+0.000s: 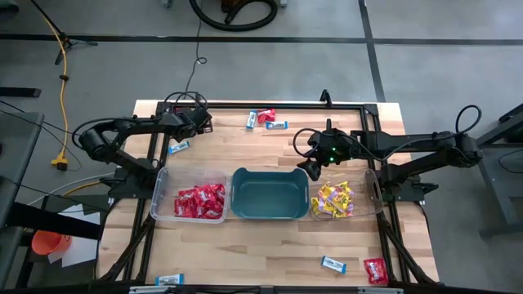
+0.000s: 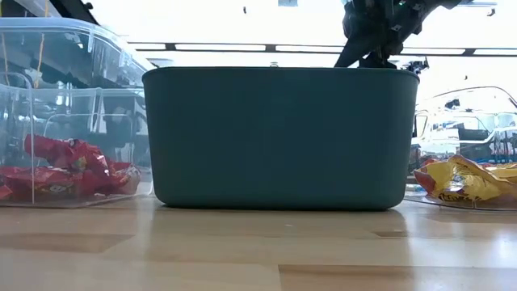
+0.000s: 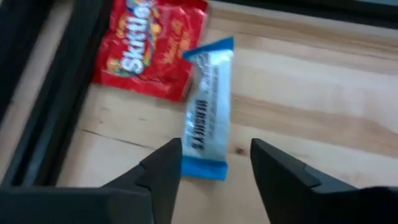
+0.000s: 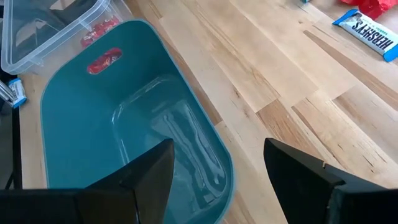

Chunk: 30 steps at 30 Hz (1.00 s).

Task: Sort candy
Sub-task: Put the white chocolate into the blue bin

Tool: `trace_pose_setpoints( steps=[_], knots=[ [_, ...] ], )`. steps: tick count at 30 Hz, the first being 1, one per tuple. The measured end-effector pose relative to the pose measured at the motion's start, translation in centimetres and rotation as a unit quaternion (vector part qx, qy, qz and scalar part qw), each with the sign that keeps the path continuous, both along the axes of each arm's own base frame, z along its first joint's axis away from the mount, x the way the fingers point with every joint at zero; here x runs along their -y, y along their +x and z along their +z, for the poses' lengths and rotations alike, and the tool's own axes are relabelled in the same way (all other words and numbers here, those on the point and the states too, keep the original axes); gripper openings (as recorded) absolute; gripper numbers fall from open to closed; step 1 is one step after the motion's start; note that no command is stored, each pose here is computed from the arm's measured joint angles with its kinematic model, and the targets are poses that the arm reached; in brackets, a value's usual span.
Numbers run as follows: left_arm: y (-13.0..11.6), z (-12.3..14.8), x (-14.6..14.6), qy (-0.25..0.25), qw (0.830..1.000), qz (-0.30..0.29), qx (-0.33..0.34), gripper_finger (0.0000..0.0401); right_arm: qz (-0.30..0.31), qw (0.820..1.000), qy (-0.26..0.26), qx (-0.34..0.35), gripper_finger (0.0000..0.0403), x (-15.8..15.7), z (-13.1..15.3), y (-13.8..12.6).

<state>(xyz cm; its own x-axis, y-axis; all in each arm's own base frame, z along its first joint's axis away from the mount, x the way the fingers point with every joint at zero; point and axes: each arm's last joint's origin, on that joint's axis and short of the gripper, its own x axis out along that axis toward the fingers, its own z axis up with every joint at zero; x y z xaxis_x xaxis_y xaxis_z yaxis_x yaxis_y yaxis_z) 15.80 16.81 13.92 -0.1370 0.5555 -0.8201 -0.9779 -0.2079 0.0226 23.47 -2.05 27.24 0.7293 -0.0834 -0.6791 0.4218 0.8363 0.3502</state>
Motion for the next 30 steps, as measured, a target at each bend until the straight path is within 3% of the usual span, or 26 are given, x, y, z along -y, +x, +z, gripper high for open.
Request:
trace_pose_setpoints(
  steps=[5, 13, 15, 18, 19, 21, 23, 26, 28, 30],
  knots=[
    [-0.2, -1.6, -1.3, -0.005, 1.0, 0.029, 0.004, 0.0203, 0.001, 1.0, -0.001, 0.0, 0.0243, 0.0, 0.0, 0.0],
    [1.2, -2.8, -2.0, -0.002, 1.0, 0.029, -0.006, 0.0195, 0.001, 1.0, 0.002, -0.005, 0.0243, 0.0, -0.1, -0.1],
    [1.3, -2.9, -1.9, -0.013, 1.0, 0.018, -0.001, 0.0173, 0.002, 1.0, 0.001, -0.006, 0.0243, 0.0, -0.1, -0.1],
    [1.8, -2.6, -1.4, -0.024, 1.0, -0.015, 0.008, 0.0102, 0.002, 1.0, 0.001, -0.007, 0.0243, 0.0, -0.1, -0.1],
    [2.0, -2.3, -1.1, -0.033, 0.999, -0.033, 0.02, 0.0074, 0.002, 1.0, 0.001, -0.007, 0.0243, 0.0, -0.1, -0.1],
    [2.7, -1.4, -0.4, -0.055, 0.993, -0.091, 0.054, 0.0057, 0.002, 1.0, 0.001, -0.007, 0.0243, 0.0, -0.1, -0.1],
    [3.0, -0.2, 0.6, -0.062, 0.984, -0.151, 0.077, 0.0051, 0.002, 1.0, 0.001, -0.007, 0.0243, 0.0, -0.1, -0.1],
    [3.5, 3.9, 1.3, 0.02, 0.961, -0.242, 0.129, 0.0033, -0.001, 1.0, 0.004, -0.006, 0.0243, 0.0, -0.1, -0.1],
    [3.7, 6.7, 2.6, 0.061, 0.929, -0.315, 0.183, 0.0026, -0.007, 1.0, 0.007, 0.005, 0.0243, 0.0, 0.1, 0.0],
    [4.0, 9.3, 4.3, 0.099, 0.881, -0.393, 0.244, 0.0012, -0.009, 1.0, 0.006, 0.028, 0.0243, 0.0, 0.4, 0.3]
  ],
)
